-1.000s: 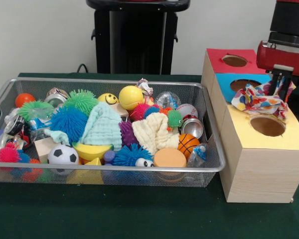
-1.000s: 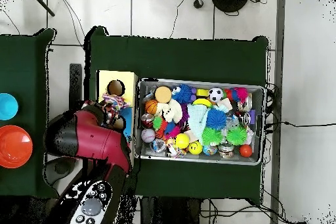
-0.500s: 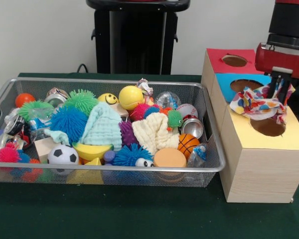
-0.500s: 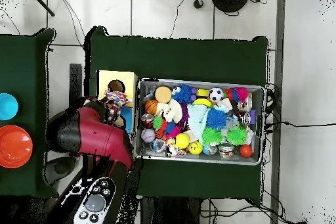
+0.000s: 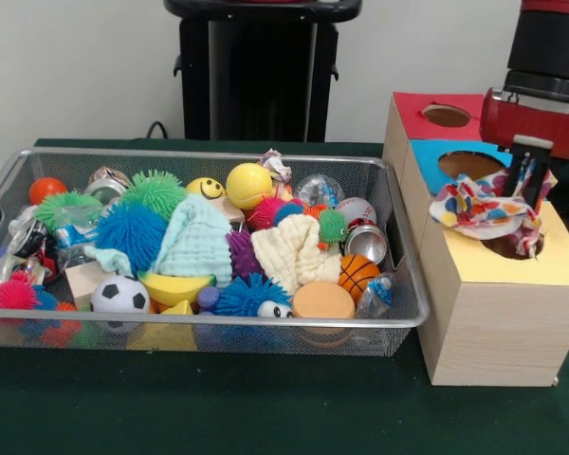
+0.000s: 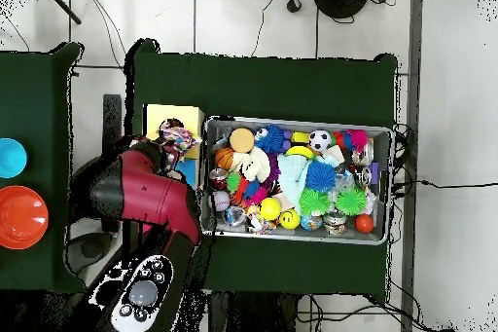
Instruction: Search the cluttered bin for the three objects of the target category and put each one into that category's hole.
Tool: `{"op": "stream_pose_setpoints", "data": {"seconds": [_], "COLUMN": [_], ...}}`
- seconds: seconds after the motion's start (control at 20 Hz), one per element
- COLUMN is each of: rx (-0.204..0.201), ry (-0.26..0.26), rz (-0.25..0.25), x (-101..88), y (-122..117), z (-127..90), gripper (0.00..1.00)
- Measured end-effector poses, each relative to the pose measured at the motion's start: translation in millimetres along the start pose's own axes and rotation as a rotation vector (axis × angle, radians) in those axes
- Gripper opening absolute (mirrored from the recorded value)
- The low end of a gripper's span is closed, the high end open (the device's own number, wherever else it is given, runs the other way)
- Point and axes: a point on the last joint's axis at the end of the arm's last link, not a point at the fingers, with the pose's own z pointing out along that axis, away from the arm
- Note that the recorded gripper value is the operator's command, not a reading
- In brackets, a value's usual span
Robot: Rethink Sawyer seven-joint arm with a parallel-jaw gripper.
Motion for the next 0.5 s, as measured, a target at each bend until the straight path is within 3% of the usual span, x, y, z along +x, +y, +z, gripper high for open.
{"op": "stream_pose_setpoints", "data": {"seconds": [0.5], "rx": [0.014], "ry": [-0.012], "rz": [0.011], "x": [-12.8], "y": [-10], "z": [22], "gripper": [0.0]}}
